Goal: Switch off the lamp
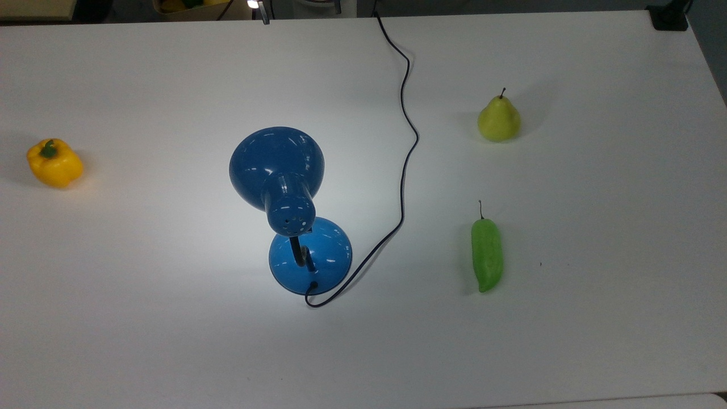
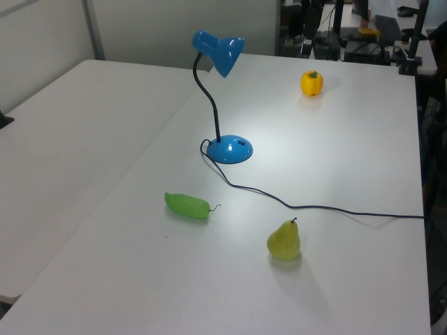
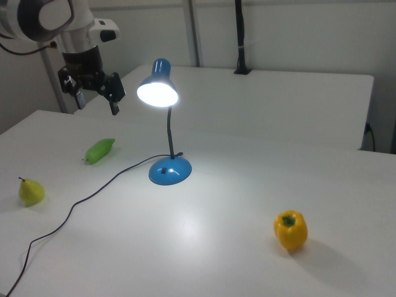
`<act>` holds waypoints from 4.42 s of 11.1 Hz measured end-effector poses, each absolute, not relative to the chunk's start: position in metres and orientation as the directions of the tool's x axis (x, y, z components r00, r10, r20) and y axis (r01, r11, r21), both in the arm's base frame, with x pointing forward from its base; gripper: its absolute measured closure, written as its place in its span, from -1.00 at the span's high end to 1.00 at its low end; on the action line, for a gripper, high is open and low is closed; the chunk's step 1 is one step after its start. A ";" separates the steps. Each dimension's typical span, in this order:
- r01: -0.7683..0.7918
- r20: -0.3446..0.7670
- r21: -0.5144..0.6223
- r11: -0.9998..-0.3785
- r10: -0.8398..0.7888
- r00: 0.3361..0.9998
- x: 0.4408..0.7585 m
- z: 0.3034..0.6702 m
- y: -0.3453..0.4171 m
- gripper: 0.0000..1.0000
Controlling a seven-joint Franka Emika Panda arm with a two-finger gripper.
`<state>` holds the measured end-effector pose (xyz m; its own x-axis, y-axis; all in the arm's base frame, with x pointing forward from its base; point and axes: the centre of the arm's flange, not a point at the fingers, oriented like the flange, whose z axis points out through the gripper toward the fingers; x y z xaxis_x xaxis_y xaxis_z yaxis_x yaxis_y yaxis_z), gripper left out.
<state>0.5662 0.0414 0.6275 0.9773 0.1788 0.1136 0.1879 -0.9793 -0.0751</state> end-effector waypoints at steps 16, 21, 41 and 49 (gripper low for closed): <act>0.200 0.111 -0.074 -0.977 0.192 0.975 0.566 0.626 0.041 -0.37; 0.201 0.109 -0.074 -0.977 0.192 0.975 0.566 0.624 0.041 -0.42; 0.268 0.024 -0.105 -0.958 0.267 0.964 0.563 0.539 0.085 -0.98; 0.250 0.131 -0.053 -0.967 0.241 0.962 0.596 0.481 0.077 -0.98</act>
<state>0.5956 0.0773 0.4810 0.9615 0.2415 0.1308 0.2500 -0.9668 -0.0525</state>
